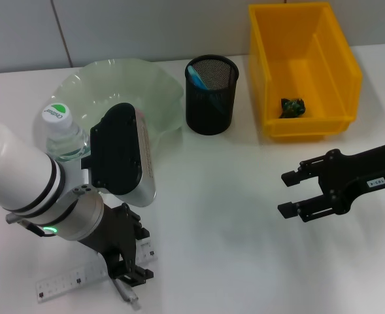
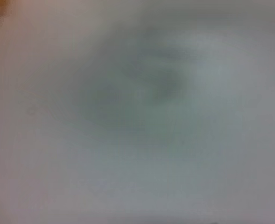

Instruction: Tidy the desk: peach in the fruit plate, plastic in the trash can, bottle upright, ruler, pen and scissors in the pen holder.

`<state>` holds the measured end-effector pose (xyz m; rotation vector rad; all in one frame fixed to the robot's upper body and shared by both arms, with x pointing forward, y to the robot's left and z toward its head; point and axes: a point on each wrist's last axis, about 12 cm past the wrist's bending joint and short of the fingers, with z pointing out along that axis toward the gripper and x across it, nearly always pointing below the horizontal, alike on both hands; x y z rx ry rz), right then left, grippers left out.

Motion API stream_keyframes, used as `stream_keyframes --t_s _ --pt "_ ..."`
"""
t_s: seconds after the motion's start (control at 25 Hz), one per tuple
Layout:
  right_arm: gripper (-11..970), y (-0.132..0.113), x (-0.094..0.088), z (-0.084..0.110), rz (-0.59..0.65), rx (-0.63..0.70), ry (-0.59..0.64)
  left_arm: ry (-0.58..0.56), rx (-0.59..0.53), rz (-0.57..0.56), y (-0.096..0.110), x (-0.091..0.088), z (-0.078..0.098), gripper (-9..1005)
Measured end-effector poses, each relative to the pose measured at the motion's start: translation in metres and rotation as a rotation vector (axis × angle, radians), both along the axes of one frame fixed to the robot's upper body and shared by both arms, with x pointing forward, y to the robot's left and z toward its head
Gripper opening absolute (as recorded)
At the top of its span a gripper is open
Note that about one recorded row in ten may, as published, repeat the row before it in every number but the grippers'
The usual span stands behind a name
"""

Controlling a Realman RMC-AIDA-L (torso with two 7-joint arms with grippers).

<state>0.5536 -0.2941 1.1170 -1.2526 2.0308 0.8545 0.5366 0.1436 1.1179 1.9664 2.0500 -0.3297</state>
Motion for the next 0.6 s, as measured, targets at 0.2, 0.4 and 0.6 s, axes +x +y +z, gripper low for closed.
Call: stream_keyframes --t_s 0.2,0.4,0.6 --pt "694 -0.0001 -0.0004 -0.0004 -0.001 0.0 0.001 -0.002 0.001 0.001 0.0002 0.0003 -0.0001 689" --pt "694 0.0 -0.0005 -0.0005 -0.001 0.001 0.001 0.0 0.005 0.002 0.0004 0.0003 -0.0018 679" --pt "694 0.0 -0.0002 -0.0003 -0.002 0.001 0.0 0.004 0.009 0.001 -0.0003 0.0008 -0.0037 619"
